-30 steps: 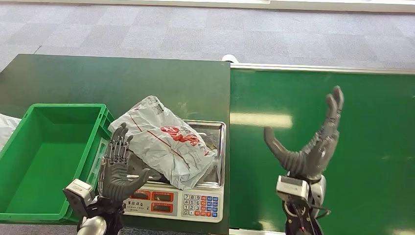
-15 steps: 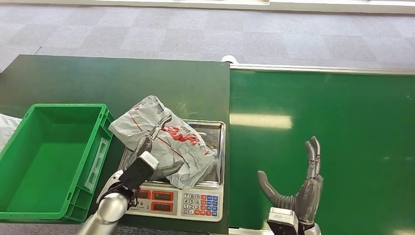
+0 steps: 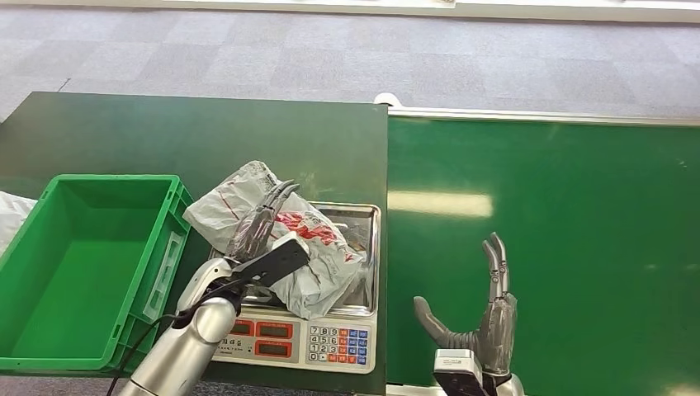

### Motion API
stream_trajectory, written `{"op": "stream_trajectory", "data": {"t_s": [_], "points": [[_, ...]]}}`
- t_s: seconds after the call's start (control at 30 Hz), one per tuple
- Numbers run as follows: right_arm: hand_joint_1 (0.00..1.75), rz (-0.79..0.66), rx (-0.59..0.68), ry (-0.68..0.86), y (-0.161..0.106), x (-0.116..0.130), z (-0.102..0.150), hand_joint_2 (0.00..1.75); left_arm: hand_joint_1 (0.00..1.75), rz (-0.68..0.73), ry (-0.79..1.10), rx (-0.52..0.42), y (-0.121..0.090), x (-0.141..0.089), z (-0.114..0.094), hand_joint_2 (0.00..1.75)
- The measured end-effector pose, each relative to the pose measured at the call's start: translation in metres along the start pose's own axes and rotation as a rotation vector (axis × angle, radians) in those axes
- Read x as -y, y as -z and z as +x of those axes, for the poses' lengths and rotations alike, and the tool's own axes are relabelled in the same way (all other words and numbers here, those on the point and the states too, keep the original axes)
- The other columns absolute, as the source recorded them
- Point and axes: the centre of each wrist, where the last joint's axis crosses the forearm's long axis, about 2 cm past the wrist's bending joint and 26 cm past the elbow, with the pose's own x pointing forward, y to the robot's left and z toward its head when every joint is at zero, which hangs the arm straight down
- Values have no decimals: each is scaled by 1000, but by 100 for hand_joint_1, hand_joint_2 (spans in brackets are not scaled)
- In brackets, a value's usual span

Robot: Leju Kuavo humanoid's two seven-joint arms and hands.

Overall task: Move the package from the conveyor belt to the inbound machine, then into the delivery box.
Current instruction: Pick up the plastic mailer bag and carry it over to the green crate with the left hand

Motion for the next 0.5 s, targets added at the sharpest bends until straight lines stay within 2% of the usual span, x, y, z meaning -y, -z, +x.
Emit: {"op": "stream_trajectory", "data": {"t_s": [0.2,0.37,0.4,0.5], "points": [[0,26,9,10,6,-1,0,175,0,-92,139,-83,16,7,-2,175],[0,23,2,15,10,1,-1,175,2,-168,245,-114,30,11,2,175],[0,21,-1,15,10,2,-2,175,21,-180,262,-116,33,12,3,175],[0,14,-6,14,11,2,-2,175,145,-207,288,-121,38,15,3,175]]}}
